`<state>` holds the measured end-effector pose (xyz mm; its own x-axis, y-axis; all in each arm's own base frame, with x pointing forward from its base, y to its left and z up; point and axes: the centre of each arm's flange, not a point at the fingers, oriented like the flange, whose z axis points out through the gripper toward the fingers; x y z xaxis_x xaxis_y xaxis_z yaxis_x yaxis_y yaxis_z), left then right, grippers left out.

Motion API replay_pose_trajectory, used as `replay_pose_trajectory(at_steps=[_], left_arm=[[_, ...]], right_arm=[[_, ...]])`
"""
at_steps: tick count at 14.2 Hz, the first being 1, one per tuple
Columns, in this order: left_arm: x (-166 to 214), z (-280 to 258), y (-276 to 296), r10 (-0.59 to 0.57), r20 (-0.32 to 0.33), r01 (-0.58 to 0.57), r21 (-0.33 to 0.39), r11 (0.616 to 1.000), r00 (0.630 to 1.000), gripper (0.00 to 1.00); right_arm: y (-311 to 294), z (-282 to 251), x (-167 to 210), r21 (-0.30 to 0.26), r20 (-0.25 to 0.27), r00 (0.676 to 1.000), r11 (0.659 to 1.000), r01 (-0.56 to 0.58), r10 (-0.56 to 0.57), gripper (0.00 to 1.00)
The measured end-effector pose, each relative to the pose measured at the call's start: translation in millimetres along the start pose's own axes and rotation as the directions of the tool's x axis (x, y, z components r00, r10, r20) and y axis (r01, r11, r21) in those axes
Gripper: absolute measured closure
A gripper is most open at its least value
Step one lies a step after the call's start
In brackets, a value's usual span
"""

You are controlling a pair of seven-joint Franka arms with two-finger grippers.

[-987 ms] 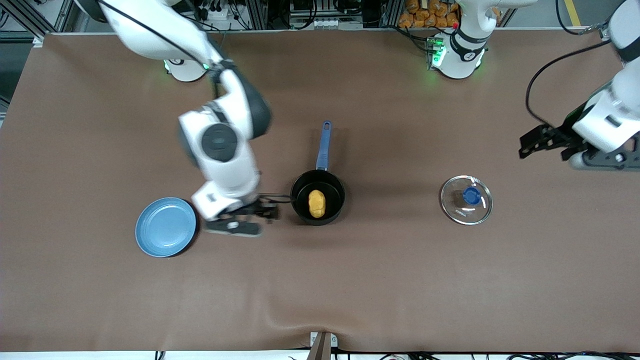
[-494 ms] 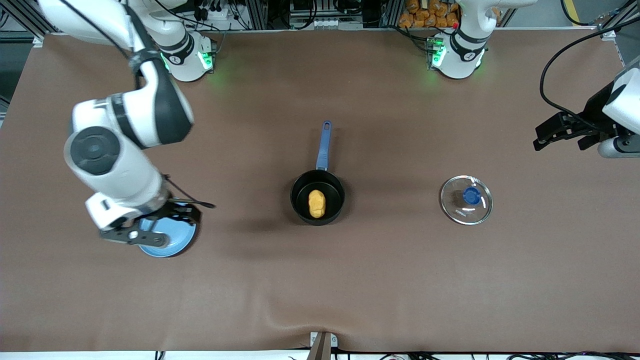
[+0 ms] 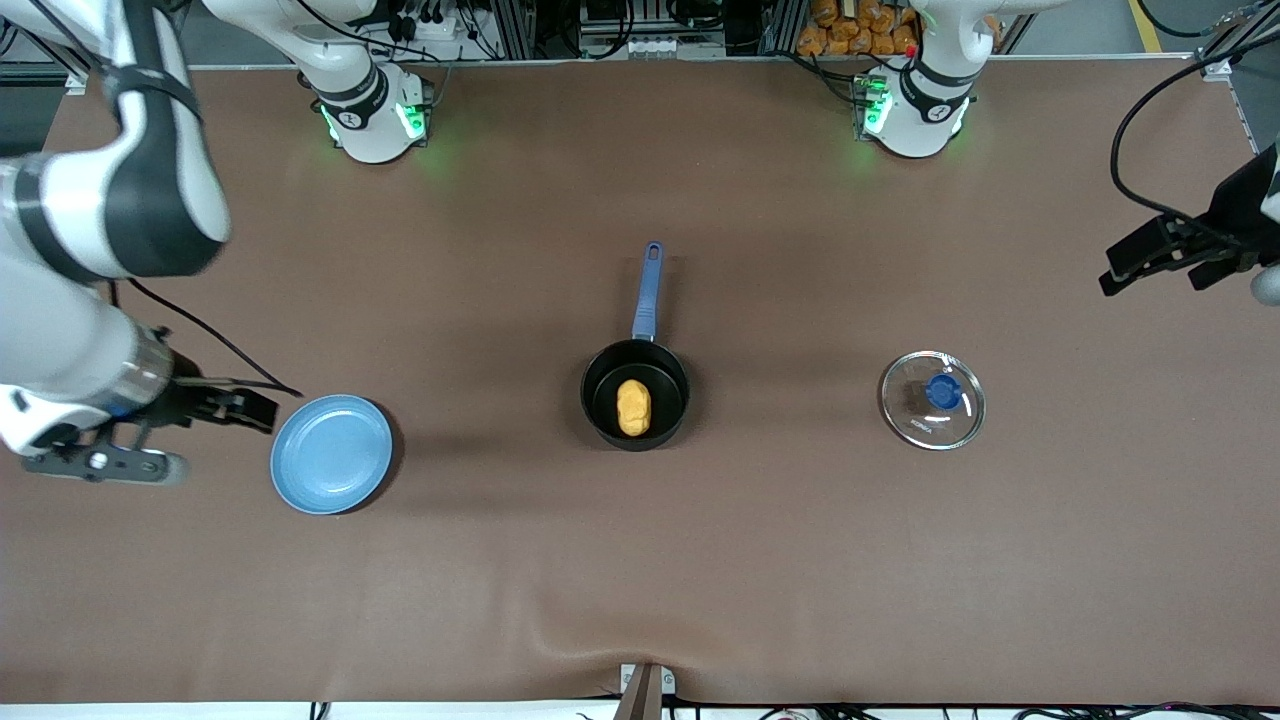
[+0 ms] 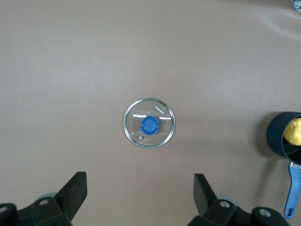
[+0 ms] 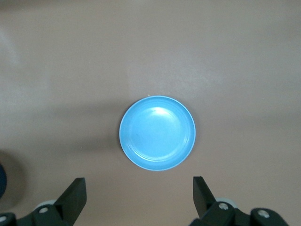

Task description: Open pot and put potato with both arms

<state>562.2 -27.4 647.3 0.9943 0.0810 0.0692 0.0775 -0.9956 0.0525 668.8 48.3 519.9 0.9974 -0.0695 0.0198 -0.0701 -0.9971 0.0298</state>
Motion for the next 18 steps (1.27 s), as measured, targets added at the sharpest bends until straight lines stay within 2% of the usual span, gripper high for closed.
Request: replay_pose_trajectory(at_steps=[4, 11, 18], left_arm=[[-1.4, -4.4, -0.6, -0.001, -0.020, 0.001, -0.002, 1.000, 1.000, 0.00], [-1.0, -3.2, -1.1, -0.002, -0.020, 0.002, -0.002, 1.000, 1.000, 0.00], [-0.9, -3.3, -1.0, -0.002, -0.022, 0.002, -0.002, 1.000, 1.000, 0.00]], right_arm=[[45.6, -28.7, -28.7, 0.013, -0.010, 1.000, 1.000, -0.012, 0.012, 0.00], [61.5, -68.3, -91.9, -0.003, -0.035, 0.999, 1.000, -0.025, 0.025, 0.00], [92.3, -70.8, -103.2, 0.008, -0.033, 0.999, 1.000, 0.008, -0.008, 0.00]])
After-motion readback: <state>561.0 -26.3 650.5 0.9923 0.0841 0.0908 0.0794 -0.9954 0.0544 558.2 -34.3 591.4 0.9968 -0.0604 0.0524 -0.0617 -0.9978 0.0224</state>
